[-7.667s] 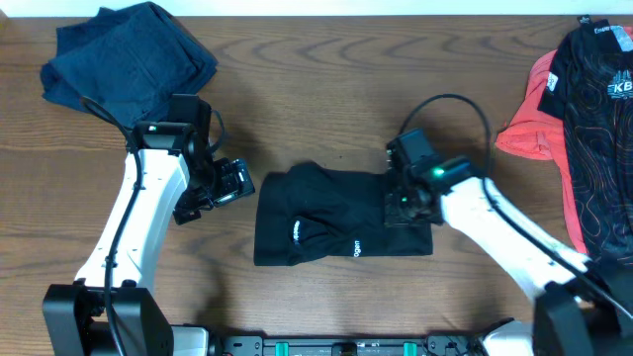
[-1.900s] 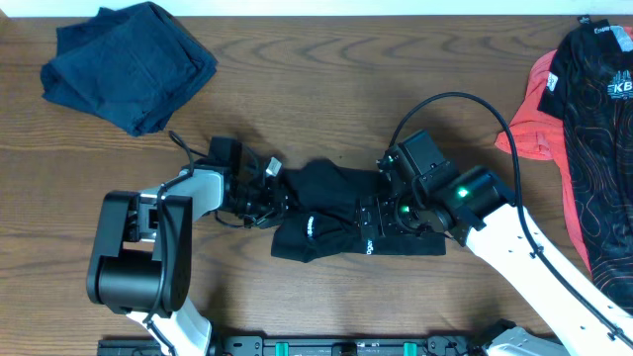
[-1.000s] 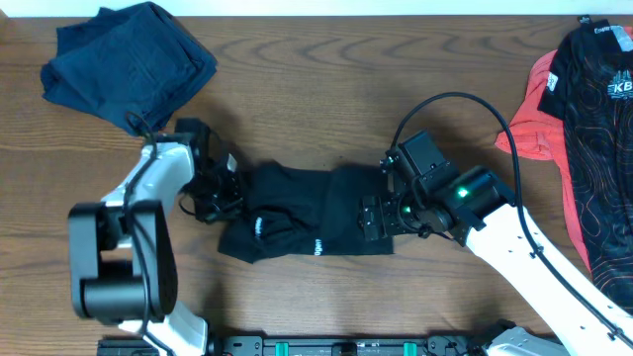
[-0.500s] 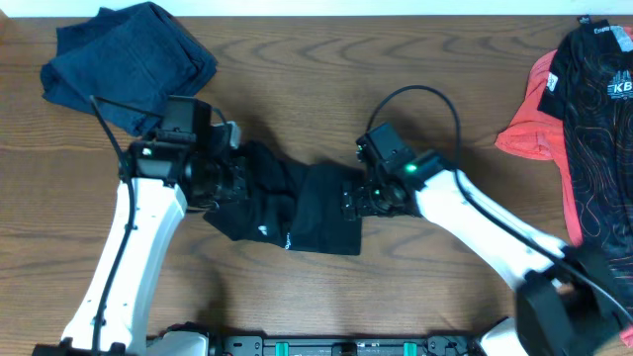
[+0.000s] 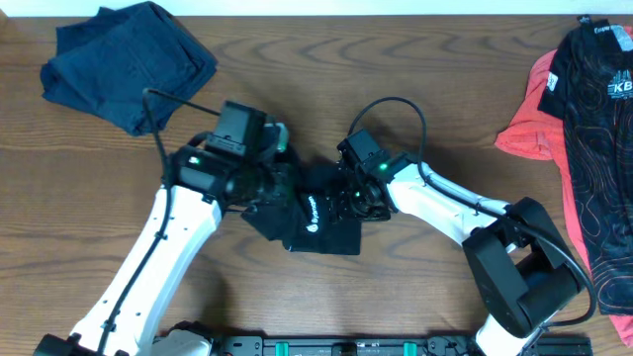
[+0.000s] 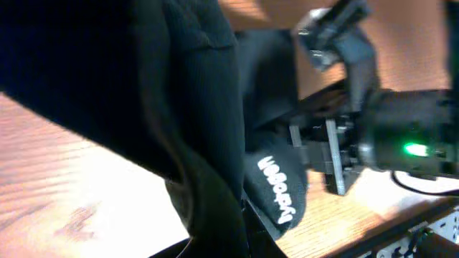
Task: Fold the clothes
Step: 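Fold the left end rightward over the shirt toward the right gripper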
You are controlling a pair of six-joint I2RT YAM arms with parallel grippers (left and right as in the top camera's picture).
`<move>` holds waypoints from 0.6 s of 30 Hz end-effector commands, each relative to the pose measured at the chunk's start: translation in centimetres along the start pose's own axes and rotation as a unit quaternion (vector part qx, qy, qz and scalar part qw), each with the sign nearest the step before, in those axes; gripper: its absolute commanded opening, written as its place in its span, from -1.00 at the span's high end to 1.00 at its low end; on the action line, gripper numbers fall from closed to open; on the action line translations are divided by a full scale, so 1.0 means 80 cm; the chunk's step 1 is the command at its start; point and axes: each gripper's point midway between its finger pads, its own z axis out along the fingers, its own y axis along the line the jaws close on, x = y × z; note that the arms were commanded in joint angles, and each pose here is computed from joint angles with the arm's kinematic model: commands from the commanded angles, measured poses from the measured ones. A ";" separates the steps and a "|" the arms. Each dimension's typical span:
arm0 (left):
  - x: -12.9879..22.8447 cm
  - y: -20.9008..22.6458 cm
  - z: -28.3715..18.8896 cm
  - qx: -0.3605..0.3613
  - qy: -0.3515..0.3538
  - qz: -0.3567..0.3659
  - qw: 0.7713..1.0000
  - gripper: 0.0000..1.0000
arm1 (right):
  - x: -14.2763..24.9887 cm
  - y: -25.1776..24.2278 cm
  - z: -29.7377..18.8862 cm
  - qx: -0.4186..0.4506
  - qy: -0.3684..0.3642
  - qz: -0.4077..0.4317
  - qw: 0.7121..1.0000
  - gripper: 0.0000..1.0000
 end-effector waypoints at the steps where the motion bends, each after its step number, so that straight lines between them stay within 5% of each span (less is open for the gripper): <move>1: -0.001 -0.019 0.008 0.008 0.005 0.011 1.000 0.88 | 0.023 -0.004 0.028 0.008 0.036 0.010 0.999 -0.75; 9: 0.017 -0.025 0.060 -0.004 0.069 0.023 0.997 0.80 | 0.022 -0.005 0.026 0.013 0.037 0.012 0.999 -0.73; 18: 0.015 -0.031 0.084 0.012 0.084 0.017 0.996 0.78 | 0.000 -0.066 -0.044 0.164 0.026 0.046 0.985 -0.79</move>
